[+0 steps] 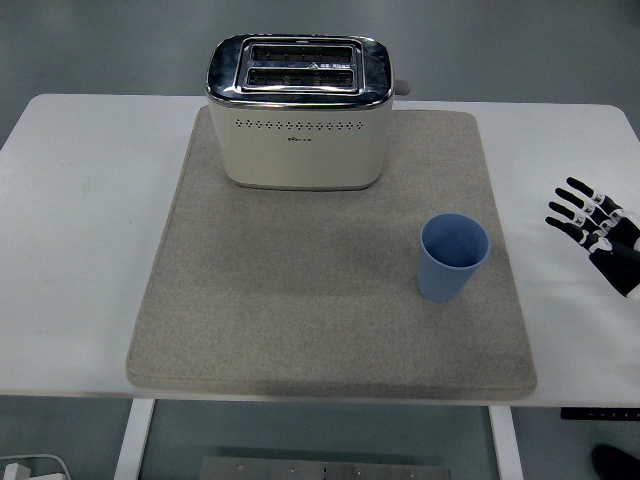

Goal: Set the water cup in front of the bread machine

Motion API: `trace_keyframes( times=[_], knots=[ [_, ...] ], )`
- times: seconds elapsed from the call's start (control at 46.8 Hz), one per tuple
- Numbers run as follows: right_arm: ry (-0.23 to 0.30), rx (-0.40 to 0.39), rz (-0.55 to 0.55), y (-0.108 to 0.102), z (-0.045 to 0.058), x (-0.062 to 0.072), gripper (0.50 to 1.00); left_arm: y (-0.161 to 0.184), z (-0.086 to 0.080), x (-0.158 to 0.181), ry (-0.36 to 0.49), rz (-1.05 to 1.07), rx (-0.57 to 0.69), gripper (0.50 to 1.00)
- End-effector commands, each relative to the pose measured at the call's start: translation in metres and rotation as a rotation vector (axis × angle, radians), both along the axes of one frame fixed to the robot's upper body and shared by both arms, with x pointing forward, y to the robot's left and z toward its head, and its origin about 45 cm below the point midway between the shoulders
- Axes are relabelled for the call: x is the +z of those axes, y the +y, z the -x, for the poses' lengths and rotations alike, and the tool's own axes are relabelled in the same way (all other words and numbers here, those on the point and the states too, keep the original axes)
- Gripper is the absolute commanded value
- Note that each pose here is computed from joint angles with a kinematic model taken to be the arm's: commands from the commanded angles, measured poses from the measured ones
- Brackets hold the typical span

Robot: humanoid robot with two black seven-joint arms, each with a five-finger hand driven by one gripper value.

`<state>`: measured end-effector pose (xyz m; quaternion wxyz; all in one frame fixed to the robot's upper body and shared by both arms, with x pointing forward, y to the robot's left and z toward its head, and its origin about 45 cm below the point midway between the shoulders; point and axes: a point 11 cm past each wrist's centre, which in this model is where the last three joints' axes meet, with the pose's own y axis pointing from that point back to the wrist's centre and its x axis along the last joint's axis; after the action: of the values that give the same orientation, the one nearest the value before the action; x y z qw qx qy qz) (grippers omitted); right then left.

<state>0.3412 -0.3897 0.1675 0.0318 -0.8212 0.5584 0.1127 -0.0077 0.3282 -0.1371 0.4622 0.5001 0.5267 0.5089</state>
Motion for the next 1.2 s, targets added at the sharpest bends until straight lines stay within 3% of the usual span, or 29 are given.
trace_keyframes(
  times=[0.0,0.534,0.726,1.175],
  knots=[
    [0.008,0.015,-0.004,0.003,0.003,-0.002,0.915,0.0,0.0,0.0,0.0,0.0,0.0,1.0],
    [0.014,0.091,0.04,0.011,0.018,0.002,0.915,0.0,0.0,0.0,0.0,0.0,0.0,1.0],
    [0.04,0.106,0.057,0.012,0.028,-0.009,0.915,0.0,0.0,0.0,0.0,0.0,0.0,1.0],
    [0.022,0.121,0.045,0.028,0.027,-0.006,0.915,0.0,0.0,0.0,0.0,0.0,0.0,1.0]
  ],
)
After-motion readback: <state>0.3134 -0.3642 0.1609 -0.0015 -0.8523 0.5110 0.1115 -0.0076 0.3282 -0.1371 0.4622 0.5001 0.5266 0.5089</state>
